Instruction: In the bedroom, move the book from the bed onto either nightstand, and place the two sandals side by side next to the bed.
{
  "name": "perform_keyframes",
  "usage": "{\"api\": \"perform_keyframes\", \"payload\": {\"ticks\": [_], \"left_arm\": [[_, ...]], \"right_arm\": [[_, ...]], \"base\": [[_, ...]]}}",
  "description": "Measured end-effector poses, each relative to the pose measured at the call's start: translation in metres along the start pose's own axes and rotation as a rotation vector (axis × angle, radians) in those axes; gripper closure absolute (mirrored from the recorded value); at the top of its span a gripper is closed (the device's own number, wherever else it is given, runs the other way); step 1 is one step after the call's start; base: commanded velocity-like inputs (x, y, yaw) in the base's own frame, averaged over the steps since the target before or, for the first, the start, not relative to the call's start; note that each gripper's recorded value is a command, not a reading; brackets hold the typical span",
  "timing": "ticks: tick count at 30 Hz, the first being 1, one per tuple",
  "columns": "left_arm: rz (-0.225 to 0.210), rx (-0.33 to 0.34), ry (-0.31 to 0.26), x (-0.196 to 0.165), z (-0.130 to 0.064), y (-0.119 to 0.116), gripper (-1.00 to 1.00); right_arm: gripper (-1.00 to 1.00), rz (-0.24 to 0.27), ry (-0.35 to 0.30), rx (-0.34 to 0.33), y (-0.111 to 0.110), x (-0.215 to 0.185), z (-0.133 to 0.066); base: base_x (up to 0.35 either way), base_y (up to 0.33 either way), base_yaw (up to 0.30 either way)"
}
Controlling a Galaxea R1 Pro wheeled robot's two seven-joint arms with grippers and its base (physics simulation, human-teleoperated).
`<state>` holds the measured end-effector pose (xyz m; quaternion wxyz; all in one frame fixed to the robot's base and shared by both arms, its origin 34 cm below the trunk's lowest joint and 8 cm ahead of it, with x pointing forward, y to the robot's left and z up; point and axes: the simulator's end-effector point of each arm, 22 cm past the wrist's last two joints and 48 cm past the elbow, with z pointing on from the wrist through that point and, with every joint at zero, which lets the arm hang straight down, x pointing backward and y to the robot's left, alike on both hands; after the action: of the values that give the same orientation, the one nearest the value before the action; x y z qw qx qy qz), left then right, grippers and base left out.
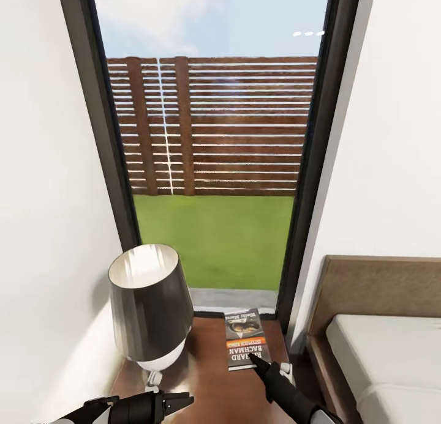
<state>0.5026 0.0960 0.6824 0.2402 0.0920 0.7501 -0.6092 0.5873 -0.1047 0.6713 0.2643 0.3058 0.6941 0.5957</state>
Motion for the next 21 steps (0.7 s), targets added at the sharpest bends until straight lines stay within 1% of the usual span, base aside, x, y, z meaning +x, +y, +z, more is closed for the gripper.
{"api": "perform_keyframes", "payload": {"ticks": [21], "left_arm": [[0.0,0.0,-0.001,0.021,0.005,0.032,-1.0]], "right_arm": [[1.0,0.009,0.002,0.006,-0.041,0.004,0.003]], "base": [[0.0,0.0,0.0]]}}
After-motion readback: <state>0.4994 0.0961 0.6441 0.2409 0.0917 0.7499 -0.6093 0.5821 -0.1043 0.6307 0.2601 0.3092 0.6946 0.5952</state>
